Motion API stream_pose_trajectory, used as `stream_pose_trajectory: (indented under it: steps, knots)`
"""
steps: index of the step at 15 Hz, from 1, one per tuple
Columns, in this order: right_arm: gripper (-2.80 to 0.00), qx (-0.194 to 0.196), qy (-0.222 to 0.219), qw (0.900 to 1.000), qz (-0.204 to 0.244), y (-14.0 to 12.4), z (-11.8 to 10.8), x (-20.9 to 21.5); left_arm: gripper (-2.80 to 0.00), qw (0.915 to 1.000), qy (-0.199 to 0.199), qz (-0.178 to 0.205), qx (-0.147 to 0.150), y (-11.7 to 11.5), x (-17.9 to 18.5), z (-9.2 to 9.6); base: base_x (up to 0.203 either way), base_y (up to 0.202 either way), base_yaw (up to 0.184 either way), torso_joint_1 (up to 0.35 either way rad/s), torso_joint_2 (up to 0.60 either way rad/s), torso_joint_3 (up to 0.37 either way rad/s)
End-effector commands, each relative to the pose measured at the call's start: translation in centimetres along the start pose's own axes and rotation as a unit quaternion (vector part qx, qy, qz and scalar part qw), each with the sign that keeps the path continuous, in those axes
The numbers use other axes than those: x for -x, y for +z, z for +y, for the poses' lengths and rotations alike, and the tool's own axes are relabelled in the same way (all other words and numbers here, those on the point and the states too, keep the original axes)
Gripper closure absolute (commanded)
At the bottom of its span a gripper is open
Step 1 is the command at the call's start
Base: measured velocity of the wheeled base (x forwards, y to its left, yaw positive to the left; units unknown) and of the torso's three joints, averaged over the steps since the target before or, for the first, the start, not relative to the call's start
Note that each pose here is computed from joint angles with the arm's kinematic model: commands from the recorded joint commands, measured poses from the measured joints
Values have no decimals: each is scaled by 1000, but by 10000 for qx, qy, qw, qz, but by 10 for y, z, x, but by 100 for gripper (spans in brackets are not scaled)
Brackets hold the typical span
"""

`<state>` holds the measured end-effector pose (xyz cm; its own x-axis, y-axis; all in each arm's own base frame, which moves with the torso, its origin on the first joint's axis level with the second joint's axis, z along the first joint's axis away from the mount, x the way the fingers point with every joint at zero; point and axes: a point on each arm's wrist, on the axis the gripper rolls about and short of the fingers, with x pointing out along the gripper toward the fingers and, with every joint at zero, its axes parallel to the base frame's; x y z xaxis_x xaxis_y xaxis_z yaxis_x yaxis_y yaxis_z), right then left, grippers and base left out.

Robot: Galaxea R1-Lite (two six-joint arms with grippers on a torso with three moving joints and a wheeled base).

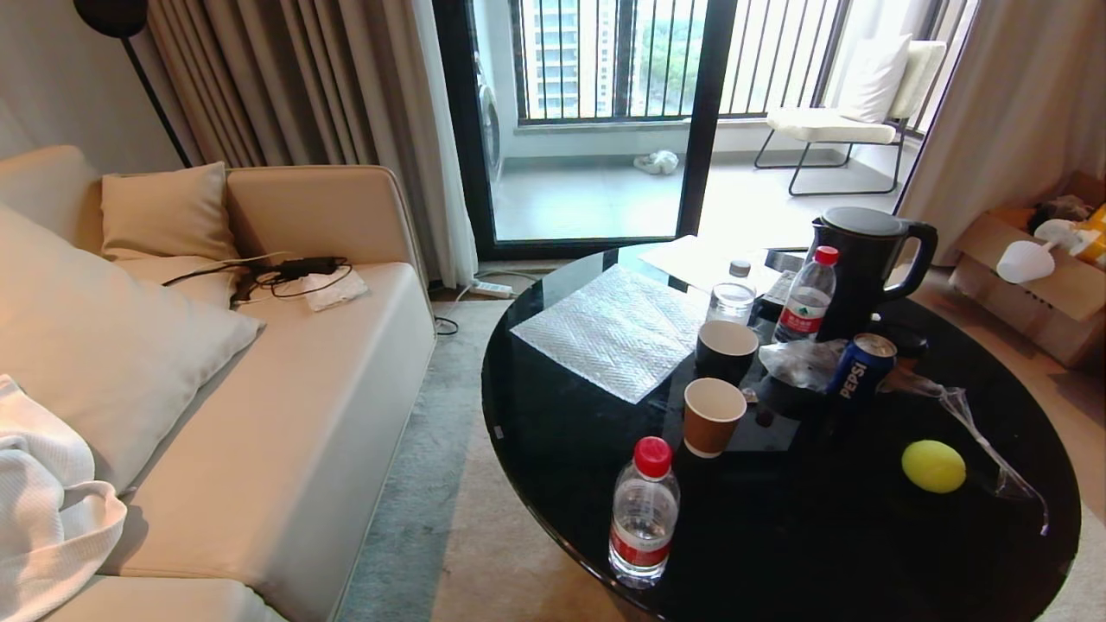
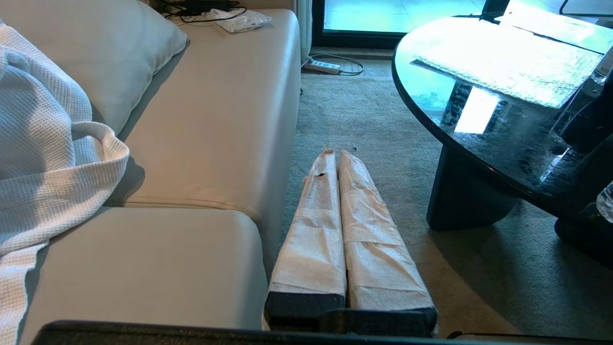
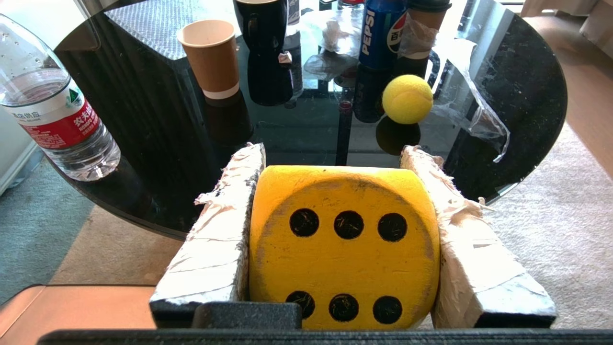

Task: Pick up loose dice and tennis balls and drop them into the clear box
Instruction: Put the toys in the box

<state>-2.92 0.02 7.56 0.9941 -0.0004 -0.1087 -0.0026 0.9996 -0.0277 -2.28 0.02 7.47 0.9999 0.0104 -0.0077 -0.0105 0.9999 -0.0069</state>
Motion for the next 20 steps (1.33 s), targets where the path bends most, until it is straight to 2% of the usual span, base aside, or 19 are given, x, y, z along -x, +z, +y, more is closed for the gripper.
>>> stream_pose_trajectory:
  steps: [1, 20]
  knots:
    - [0, 4, 3, 10000, 23, 0, 0, 0, 0, 10000, 2, 8, 3, 0, 0, 0, 0, 0, 0, 0, 0, 0]
    - [0, -3, 10, 10000, 15, 0, 0, 0, 0, 10000, 2, 8, -5, 0, 0, 0, 0, 0, 0, 0, 0, 0]
